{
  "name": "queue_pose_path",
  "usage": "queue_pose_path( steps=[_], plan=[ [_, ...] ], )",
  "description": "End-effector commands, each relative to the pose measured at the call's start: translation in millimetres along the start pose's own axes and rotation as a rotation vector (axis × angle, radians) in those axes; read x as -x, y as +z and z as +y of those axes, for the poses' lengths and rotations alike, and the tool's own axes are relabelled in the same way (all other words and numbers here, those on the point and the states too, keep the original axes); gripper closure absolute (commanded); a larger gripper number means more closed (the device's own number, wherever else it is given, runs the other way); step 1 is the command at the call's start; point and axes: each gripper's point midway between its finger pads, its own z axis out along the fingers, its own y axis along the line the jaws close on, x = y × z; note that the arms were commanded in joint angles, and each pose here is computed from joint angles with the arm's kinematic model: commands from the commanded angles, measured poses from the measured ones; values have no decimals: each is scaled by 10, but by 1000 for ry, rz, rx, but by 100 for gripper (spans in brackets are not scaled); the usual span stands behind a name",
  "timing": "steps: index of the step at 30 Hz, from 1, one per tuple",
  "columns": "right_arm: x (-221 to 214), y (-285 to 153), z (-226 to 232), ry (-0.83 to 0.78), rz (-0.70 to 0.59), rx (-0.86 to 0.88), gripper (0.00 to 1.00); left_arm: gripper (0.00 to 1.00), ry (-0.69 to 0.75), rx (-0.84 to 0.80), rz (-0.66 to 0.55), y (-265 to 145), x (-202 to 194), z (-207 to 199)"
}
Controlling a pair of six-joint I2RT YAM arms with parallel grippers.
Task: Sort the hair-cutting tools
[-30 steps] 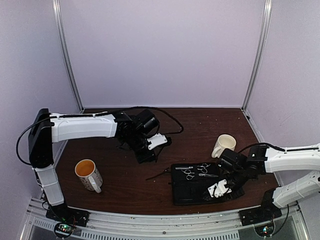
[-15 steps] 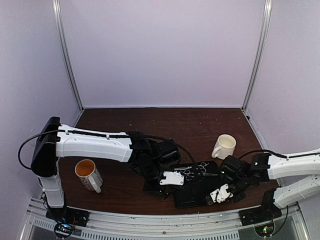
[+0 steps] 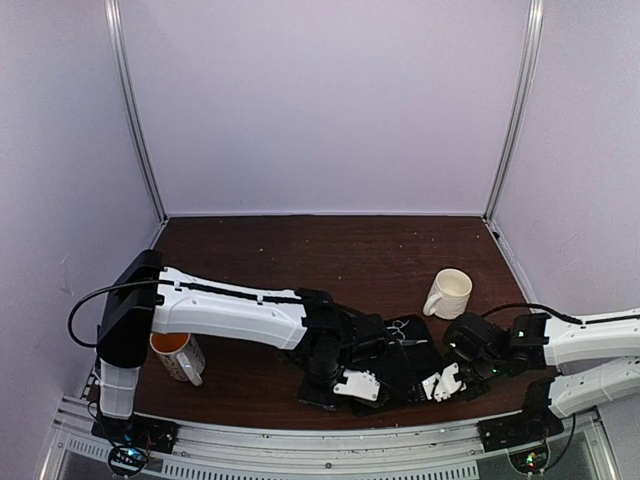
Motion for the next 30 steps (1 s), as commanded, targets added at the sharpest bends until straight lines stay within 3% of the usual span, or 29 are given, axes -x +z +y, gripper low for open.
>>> queue_pose_path(
  steps=[1, 18, 30],
  plan=[
    [-124, 35, -62, -11, 53, -60, 79, 100, 15, 23, 45, 6, -5, 109],
    [-37, 35, -145, -5, 7, -115, 78, 100, -31, 62, 67, 102, 105, 471],
    [-43, 90, -248, 26, -3, -200, 78, 100, 34, 95, 41, 130, 326, 674]
  ],
)
